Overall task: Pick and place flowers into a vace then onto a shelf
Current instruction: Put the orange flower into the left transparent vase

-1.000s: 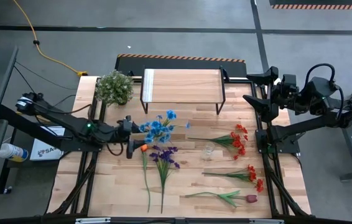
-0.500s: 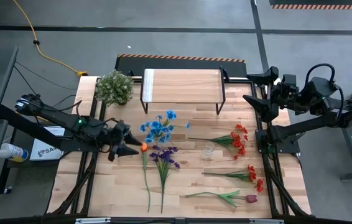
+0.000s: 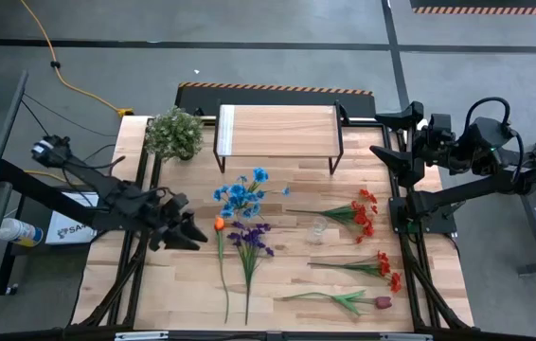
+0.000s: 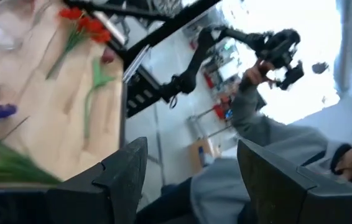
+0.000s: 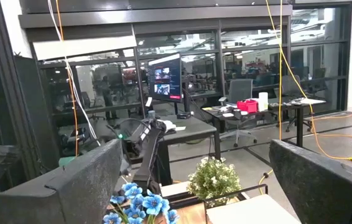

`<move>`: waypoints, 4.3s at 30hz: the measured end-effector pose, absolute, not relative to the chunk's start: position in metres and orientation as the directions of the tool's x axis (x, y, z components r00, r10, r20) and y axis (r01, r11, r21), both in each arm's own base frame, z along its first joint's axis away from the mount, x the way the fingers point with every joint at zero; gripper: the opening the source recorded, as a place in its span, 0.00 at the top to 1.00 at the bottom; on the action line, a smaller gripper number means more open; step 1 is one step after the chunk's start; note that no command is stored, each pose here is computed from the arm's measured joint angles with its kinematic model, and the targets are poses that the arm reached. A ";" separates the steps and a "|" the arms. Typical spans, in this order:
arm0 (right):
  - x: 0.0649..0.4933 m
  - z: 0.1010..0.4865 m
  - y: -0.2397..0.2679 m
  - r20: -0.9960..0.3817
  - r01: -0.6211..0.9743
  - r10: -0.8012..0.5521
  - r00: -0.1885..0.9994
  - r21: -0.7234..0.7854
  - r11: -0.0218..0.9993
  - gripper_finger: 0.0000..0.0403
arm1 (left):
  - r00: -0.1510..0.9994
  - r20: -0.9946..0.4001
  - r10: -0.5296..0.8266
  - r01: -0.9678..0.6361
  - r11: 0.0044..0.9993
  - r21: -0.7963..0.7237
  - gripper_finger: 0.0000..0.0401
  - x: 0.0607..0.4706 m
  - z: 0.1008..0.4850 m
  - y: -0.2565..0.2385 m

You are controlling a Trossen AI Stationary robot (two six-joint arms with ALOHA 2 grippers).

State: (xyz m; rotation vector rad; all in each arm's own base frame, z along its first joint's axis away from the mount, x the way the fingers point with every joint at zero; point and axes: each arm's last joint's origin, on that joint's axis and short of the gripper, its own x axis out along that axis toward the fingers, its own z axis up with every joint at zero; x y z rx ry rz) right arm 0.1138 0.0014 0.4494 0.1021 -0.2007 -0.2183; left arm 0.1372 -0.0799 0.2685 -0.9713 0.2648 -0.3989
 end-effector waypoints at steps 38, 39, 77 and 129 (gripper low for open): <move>0.114 0.449 0.002 0.188 0.196 -0.213 0.959 0.102 0.975 0.02 | 0.811 -0.531 -0.246 -0.540 0.036 -0.841 0.30 0.151 0.179 -0.148; 0.114 0.449 0.002 0.188 0.196 -0.213 0.959 0.102 0.975 0.02 | 0.810 -0.533 -0.244 -0.542 0.035 -0.840 0.30 0.151 0.178 -0.149; 0.114 0.449 0.002 0.188 0.196 -0.212 0.959 0.100 0.975 0.02 | 0.751 -0.641 -0.159 -0.657 -0.081 -0.750 0.30 0.168 0.168 -0.121; 0.114 0.449 0.002 0.188 0.174 -0.190 0.964 0.097 0.980 0.02 | 0.374 -0.923 -0.094 -0.927 0.005 -0.376 0.30 0.221 0.133 -0.131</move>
